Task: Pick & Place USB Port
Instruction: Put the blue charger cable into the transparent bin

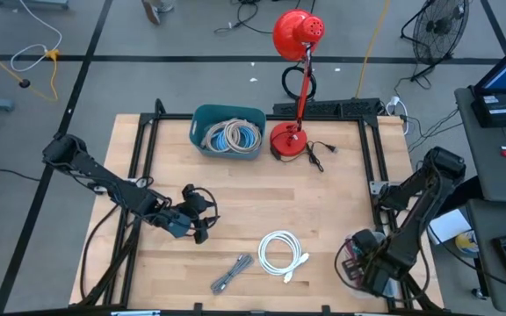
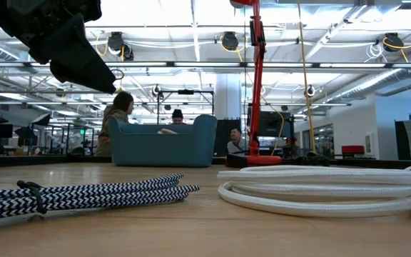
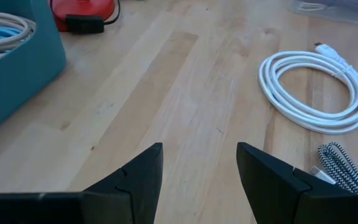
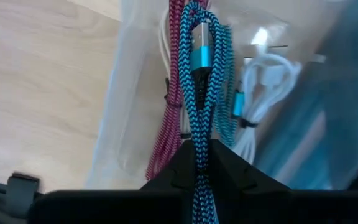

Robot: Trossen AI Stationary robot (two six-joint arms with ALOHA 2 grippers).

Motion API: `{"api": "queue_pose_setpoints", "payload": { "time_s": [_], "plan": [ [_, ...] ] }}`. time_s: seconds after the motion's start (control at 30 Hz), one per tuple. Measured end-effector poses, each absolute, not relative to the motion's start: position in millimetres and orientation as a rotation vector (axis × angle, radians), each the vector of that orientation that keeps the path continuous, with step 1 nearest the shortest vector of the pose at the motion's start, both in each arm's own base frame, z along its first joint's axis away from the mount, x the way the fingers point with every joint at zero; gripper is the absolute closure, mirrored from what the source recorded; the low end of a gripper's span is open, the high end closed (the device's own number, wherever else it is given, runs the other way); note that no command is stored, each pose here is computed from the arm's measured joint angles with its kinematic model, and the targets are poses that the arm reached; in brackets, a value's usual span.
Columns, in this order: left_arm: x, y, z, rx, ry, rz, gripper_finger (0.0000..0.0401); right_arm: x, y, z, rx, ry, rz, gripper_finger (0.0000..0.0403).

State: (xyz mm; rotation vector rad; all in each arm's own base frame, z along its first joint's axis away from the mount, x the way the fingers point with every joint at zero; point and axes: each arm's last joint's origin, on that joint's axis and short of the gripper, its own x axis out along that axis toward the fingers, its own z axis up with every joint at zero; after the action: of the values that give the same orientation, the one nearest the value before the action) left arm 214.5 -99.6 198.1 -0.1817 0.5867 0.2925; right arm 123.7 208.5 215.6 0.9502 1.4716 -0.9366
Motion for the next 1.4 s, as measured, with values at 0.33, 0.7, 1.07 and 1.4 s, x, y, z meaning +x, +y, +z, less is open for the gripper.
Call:
{"api": "queue_pose_setpoints", "payload": {
  "time_s": [0.33,0.7,1.07,1.4],
  "plan": [
    [214.5,-99.4,198.2,-0.183,0.583,0.3,0.0194,126.1,210.3,204.3,0.988,1.478,-0.875,0.0386],
    [214.5,-99.5,198.2,-0.182,0.583,0.3,0.0194,131.9,212.4,204.3,1.015,1.474,-0.813,0.0322],
    [214.1,-99.3,197.8,-0.182,0.587,0.303,0.0194,140.7,184.9,207.0,0.825,1.404,-0.868,0.0242],
    [213.7,-98.8,197.3,-0.185,0.59,0.313,0.0194,143.0,175.8,223.0,0.923,1.4,-0.792,0.0252]
  ]
}}
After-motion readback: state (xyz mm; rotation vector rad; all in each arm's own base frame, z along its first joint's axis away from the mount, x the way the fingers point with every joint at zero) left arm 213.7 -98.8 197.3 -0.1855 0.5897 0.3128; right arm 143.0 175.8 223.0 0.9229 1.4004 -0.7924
